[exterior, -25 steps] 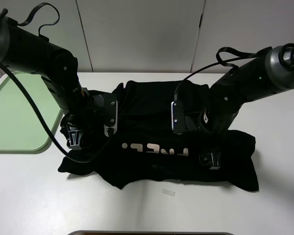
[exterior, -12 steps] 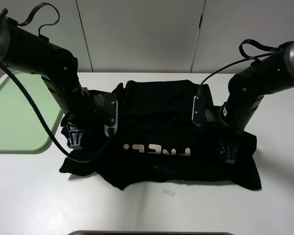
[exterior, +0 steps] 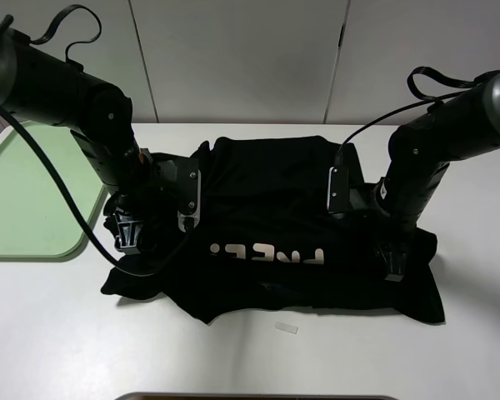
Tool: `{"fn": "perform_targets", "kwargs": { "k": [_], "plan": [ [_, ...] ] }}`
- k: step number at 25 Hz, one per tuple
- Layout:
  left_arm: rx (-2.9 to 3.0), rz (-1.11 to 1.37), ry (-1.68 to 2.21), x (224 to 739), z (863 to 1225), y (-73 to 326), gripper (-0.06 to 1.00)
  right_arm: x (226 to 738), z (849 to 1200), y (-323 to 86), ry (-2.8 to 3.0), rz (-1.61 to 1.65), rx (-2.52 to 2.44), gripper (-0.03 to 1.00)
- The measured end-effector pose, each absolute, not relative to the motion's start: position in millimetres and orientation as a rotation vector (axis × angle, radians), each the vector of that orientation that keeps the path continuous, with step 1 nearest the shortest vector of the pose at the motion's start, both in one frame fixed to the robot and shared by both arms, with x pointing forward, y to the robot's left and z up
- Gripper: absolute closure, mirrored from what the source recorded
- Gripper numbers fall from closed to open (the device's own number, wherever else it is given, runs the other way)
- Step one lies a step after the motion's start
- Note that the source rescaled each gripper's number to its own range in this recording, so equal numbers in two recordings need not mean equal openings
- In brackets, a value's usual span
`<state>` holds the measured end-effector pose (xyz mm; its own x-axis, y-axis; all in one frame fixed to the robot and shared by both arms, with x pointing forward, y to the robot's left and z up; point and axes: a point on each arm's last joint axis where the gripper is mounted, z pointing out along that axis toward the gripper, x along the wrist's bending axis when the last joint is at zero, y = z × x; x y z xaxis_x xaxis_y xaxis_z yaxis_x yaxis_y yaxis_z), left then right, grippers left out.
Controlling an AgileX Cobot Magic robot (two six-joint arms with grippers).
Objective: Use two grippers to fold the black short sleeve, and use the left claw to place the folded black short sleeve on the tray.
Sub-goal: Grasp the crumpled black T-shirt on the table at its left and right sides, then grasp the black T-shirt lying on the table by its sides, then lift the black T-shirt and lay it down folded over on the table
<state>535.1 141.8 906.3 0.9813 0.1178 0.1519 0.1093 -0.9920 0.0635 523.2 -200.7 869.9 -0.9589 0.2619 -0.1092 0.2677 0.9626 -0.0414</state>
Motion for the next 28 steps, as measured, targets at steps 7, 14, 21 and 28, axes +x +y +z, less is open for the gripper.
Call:
{"fn": "perform_targets", "kwargs": {
  "k": [7,14,21,28],
  "plan": [
    [3.072,0.241,0.176,535.1,906.3,141.8,-0.02,521.8,869.8,-201.4,3.024,-0.100,0.411,0.79],
    [3.072,0.241,0.176,535.1,906.3,141.8,0.00,521.2,869.8,-201.6,3.038,-0.108,0.354,0.96],
    [3.043,0.292,0.173,538.4,907.0,139.8,0.04,520.6,869.7,-201.5,3.044,-0.106,0.359,0.96],
    [3.070,0.231,0.180,538.2,890.8,139.1,0.06,520.4,869.7,-201.3,3.046,-0.104,0.365,0.96]
  ]
}}
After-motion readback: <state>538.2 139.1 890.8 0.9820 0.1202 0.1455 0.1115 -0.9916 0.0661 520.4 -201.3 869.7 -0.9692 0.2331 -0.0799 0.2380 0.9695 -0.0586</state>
